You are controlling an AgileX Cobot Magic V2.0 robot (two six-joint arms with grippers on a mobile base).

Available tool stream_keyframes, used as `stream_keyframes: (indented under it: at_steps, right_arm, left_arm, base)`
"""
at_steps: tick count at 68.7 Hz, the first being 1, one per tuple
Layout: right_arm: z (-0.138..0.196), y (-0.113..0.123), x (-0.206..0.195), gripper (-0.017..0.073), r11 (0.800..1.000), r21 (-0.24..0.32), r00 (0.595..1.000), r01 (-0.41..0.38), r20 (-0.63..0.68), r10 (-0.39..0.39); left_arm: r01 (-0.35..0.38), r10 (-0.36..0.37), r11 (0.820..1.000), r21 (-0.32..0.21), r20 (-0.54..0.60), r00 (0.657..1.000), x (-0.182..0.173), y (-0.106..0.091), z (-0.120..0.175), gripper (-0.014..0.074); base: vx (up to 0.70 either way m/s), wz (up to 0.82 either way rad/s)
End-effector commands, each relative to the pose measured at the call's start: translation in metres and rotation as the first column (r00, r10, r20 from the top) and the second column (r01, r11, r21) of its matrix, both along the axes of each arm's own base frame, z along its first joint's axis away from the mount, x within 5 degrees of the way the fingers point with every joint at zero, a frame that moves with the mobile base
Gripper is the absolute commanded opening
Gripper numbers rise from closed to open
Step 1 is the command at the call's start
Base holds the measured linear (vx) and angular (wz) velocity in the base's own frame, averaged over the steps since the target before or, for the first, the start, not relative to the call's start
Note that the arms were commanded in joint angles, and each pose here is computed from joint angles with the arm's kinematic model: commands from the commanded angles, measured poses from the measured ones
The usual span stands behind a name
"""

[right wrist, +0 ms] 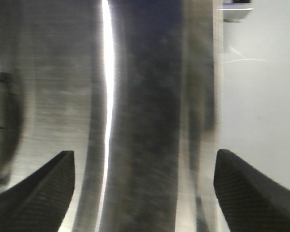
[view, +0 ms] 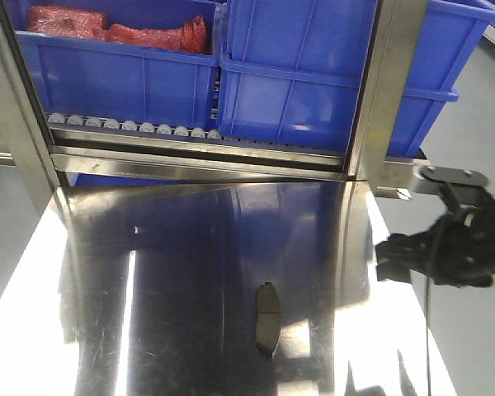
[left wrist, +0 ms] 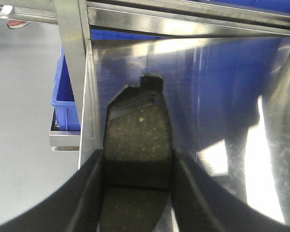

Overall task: Move and align brake pads A on conveyor
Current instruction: 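Lower the open right gripper over the remaining brake pad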

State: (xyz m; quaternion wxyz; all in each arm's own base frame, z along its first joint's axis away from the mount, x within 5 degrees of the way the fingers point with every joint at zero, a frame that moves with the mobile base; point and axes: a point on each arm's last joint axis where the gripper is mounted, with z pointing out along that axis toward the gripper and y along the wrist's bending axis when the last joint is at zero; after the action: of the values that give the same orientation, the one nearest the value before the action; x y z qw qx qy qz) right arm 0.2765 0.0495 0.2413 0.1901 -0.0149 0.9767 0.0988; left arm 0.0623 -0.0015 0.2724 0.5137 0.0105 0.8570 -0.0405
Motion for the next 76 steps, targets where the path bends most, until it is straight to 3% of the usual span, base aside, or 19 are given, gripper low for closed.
stream_keyframes:
  at_steps: [1, 30, 46, 58, 76]
  right_arm:
    - [0.017, 0.019, 0.013, 0.0568, 0.999, 0.010, 0.999, -0.032, 0.041, 0.031]
    - [-0.001, 0.114, 0.038, 0.0568, 0.982, -0.088, 0.984, -0.164, -0.077, 0.158]
    - [-0.008, 0.158, 0.040, 0.0568, 0.981, -0.073, 0.981, -0.180, -0.082, 0.174]
    - [-0.017, 0.180, 0.038, 0.0568, 0.977, -0.082, 0.976, -0.198, -0.113, 0.188]
    - [-0.032, 0.180, 0.041, 0.0568, 0.984, -0.123, 0.978, -0.130, -0.181, 0.107]
  left_arm:
    - [0.023, -0.021, 1.000, -0.014, 0.101, 0.995, 0.003, -0.002, 0.015, -0.0006]
    - [0.023, -0.021, 1.000, -0.014, 0.101, 0.995, 0.003, -0.002, 0.015, -0.0006]
    - [0.023, -0.021, 1.000, -0.014, 0.101, 0.995, 0.003, -0.002, 0.015, -0.0006]
    - [0.023, -0.021, 1.000, -0.014, 0.101, 0.995, 0.003, -0.002, 0.015, -0.0006]
    - [0.023, -0.021, 1.000, -0.014, 0.101, 0.995, 0.003, -0.002, 0.015, -0.0006]
  base:
    - [0.00, 0.00]
    - [0.00, 0.00]
    - [0.00, 0.00]
    - [0.00, 0.00]
    - [0.00, 0.00]
